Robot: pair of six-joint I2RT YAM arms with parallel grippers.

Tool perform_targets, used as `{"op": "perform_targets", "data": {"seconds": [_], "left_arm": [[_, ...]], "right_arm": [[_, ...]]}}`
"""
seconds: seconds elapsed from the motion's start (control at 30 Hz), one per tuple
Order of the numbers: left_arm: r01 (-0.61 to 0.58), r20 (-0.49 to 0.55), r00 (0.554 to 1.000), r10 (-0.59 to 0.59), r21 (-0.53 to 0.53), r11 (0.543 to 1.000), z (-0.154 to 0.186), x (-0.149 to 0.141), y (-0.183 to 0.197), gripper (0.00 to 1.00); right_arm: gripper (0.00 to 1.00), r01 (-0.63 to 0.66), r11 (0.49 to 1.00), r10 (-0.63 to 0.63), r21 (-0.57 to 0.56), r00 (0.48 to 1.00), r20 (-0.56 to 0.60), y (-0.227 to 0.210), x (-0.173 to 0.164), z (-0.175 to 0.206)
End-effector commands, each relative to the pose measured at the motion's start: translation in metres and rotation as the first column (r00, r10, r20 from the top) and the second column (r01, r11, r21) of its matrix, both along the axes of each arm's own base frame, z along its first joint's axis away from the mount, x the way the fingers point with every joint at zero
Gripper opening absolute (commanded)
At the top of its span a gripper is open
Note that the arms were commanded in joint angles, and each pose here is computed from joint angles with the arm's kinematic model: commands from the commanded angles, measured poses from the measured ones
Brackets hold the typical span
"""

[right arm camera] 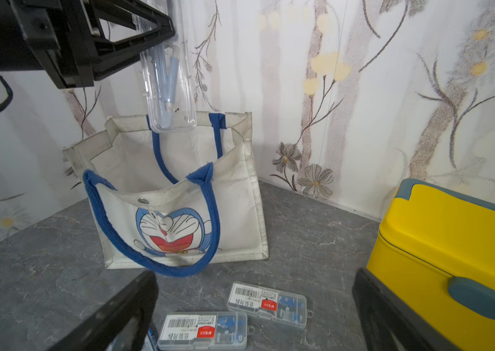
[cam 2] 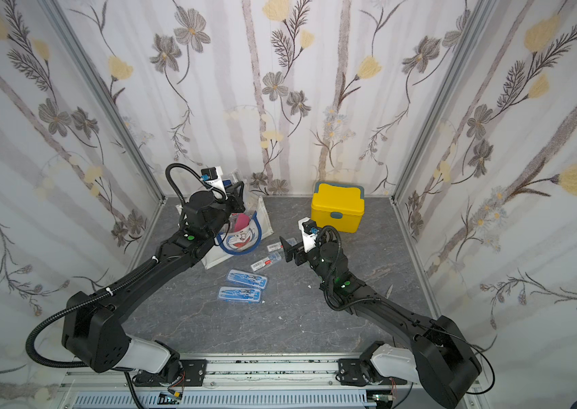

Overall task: Put the compass set into the canvas bag
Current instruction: Place the compass set in the canvas bag.

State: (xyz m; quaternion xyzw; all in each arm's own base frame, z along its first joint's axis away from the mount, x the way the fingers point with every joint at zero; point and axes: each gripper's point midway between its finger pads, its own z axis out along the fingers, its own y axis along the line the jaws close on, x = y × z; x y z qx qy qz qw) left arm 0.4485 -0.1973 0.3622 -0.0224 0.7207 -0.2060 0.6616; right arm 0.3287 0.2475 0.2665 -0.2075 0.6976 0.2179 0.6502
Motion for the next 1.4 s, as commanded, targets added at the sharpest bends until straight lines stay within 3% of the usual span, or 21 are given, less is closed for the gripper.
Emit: {"op": "perform_targets", "data": {"seconds": [0.0,0.13,0.37,0.63,0.87,1.07,1.27,1.37], "left_arm": [[-0.150,-0.089,0.983,0.162,0.133,0.980,-0.032,0.013,0.035,0.05],[-0.191,-0.158,0.962,0.223,0.194,0.962,-0.065,0.025,0.051,0.05],[-0.159,-0.284,0.925,0.252,0.314,0.936,-0.126,0.047,0.055,0.05],[-0.133,-0.375,0.885,0.277,0.366,0.921,-0.158,0.068,0.050,0.09],[-0.120,-0.391,0.881,0.266,0.360,0.925,-0.163,0.070,0.047,0.18],[-0.117,-0.385,0.889,0.249,0.336,0.935,-0.155,0.069,0.044,0.32],[-0.092,-0.360,0.911,0.202,0.299,0.950,-0.135,0.068,0.037,0.59],[-0.093,-0.344,0.920,0.189,0.276,0.957,-0.124,0.065,0.036,0.67]], "right_arm": [[1.00,-0.041,0.999,0.041,-0.003,0.998,-0.047,0.006,-0.004,-0.008],[1.00,-0.120,0.992,0.118,-0.029,0.991,-0.058,0.018,-0.010,-0.016],[0.99,-0.171,0.984,0.166,-0.058,0.983,-0.078,0.025,-0.015,-0.026],[1.00,-0.181,0.979,0.172,-0.089,0.980,-0.099,0.026,-0.016,-0.040],[0.99,-0.190,0.975,0.177,-0.115,0.977,-0.115,0.027,-0.015,-0.050],[1.00,-0.240,0.962,0.225,-0.132,0.968,-0.115,0.034,-0.020,-0.054],[0.99,-0.263,0.954,0.244,-0.143,0.960,-0.139,0.039,-0.022,-0.063],[0.99,-0.270,0.948,0.247,-0.165,0.958,-0.148,0.041,-0.023,-0.070]]}}
